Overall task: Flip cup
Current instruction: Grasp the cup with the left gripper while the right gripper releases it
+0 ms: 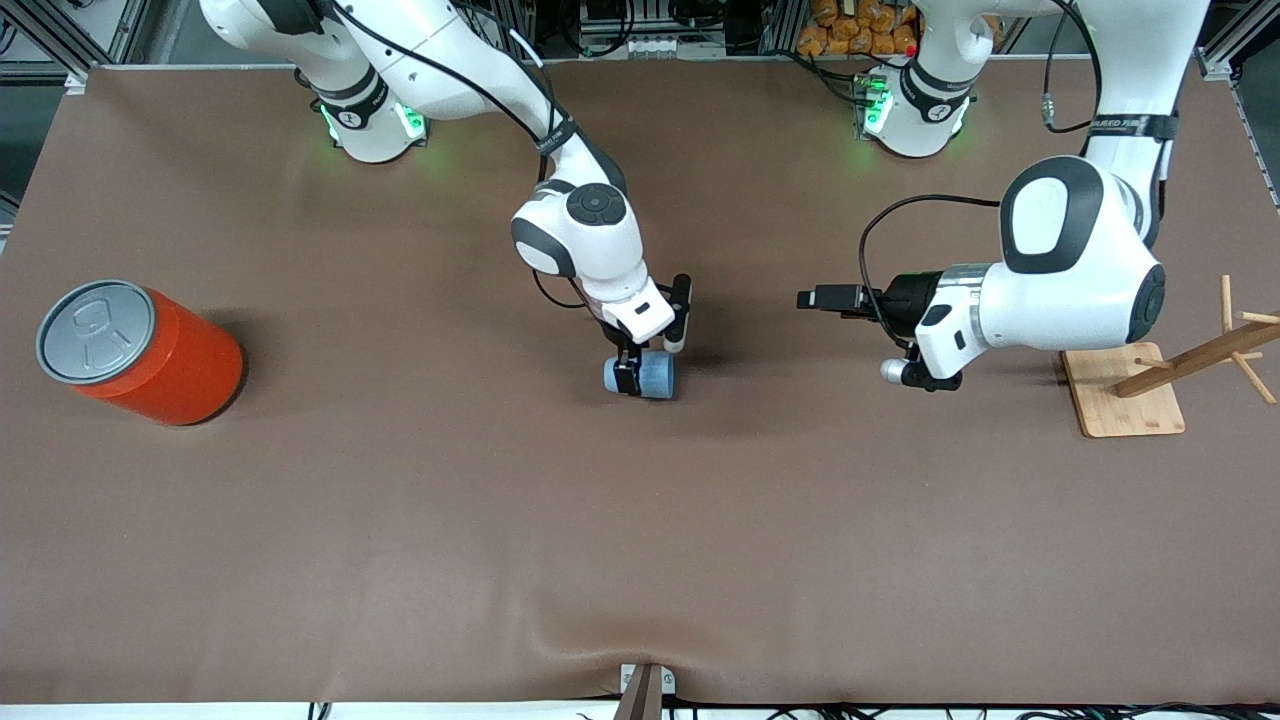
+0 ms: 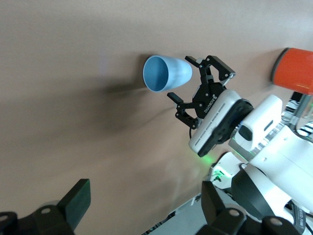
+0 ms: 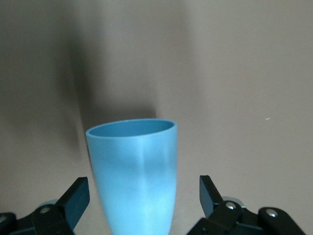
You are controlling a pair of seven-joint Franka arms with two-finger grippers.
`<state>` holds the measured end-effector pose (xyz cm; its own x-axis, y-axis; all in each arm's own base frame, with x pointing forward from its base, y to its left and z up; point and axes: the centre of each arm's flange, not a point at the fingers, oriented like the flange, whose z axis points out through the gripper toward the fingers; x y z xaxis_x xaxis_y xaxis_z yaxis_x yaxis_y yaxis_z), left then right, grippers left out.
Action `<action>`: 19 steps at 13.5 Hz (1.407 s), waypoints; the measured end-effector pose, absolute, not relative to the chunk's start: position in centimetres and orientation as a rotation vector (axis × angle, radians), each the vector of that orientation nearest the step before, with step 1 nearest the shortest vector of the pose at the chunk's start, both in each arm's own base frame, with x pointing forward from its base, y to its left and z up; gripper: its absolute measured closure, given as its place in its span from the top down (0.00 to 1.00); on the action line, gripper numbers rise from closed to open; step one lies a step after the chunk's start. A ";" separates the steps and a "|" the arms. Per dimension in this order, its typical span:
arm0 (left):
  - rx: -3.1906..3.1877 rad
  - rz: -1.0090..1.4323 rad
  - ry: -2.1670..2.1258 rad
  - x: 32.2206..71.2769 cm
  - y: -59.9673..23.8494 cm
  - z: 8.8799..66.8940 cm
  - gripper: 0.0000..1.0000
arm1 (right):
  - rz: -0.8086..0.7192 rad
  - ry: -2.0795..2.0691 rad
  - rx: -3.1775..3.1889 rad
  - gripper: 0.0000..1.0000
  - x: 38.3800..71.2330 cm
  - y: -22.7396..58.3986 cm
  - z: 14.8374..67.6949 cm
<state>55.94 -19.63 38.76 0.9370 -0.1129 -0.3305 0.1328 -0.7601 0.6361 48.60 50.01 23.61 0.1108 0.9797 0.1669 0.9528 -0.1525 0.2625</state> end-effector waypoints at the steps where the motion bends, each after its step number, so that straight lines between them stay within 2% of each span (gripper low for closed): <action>1: 2.381 -0.465 0.016 55.8 -19.6 38.0 1.00 | 0.451 1.958 2.307 1.00 48.7 50.1 24.8; 4: 2.340 -0.492 0.048 55.8 -19.7 36.6 1.00 | 0.371 1.785 2.509 1.00 50.3 48.1 29.5; 7: 2.261 -0.527 0.094 55.9 -20.5 34.6 1.00 | 0.296 1.431 2.742 1.00 54.7 41.9 32.9; 12: 2.089 -0.457 0.201 56.6 -24.7 28.8 1.00 | 0.171 0.626 3.024 1.00 61.7 27.8 34.8; 15: 2.033 -0.417 0.221 56.7 -27.4 26.5 1.00 | 0.004 0.291 3.040 1.00 63.1 18.6 37.4; 19: 1.997 -0.397 0.182 56.7 -27.9 23.2 1.00 | -0.107 0.058 3.028 1.00 61.9 9.5 41.1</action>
